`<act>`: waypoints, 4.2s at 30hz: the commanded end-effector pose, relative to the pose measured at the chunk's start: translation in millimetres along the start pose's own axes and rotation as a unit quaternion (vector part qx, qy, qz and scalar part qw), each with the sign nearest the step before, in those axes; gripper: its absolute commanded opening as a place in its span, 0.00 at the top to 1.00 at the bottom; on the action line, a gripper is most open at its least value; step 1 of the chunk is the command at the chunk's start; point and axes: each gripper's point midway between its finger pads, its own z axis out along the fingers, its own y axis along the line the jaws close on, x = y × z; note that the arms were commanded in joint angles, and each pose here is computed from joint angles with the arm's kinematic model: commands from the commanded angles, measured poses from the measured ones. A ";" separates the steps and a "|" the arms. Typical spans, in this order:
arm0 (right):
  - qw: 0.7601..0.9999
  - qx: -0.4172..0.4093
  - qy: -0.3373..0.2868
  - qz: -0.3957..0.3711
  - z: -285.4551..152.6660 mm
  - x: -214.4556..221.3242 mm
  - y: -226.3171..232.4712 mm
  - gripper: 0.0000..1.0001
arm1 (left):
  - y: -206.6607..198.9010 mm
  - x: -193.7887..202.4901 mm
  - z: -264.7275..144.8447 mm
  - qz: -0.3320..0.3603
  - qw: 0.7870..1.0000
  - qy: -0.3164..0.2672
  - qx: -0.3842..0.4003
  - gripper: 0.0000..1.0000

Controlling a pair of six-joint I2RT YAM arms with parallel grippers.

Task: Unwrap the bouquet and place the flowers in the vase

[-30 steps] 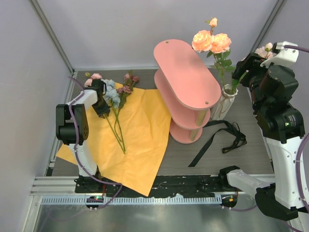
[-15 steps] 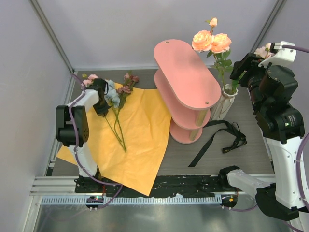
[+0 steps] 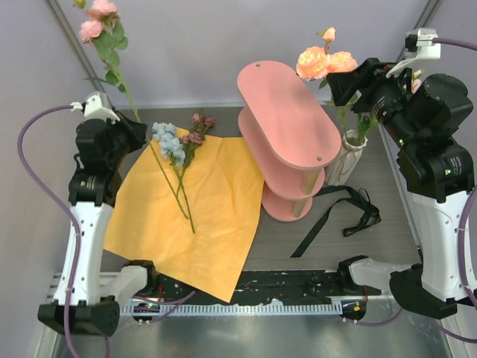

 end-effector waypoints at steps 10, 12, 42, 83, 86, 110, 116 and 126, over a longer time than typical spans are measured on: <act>0.853 -0.477 0.193 0.091 -7.9 61.7 213.8 0.32 | -161.7 19.0 -114.9 0.109 0.839 -0.019 0.533 1.00; 0.831 -0.498 0.227 0.099 -10.9 72.0 222.4 0.33 | -169.0 29.8 -127.0 0.118 0.818 -0.001 0.563 1.00; 0.799 -0.532 0.259 0.102 -11.0 120.8 269.7 0.42 | -190.7 51.8 -152.7 0.128 0.773 0.049 0.619 1.00; 0.880 -0.420 -0.207 0.079 -51.2 -43.9 212.4 0.99 | -108.5 -30.5 -157.6 0.082 0.918 -0.198 0.335 0.04; 0.875 -0.375 -0.291 0.090 -63.0 -60.3 184.5 0.99 | -90.8 -40.7 -158.9 0.070 0.929 -0.221 0.287 0.03; 0.810 0.056 -0.583 -0.022 -221.0 -155.5 -36.1 0.99 | -98.5 -14.5 -128.1 0.054 0.935 -0.174 0.305 0.04; 0.867 0.137 -0.477 -0.049 -216.4 -164.9 -68.8 0.99 | -99.7 -10.9 -127.4 0.052 0.934 -0.168 0.310 0.04; 0.945 0.220 -0.199 -0.138 -155.1 -114.6 -79.6 0.99 | -104.5 -1.2 -119.9 0.051 0.934 -0.146 0.322 0.04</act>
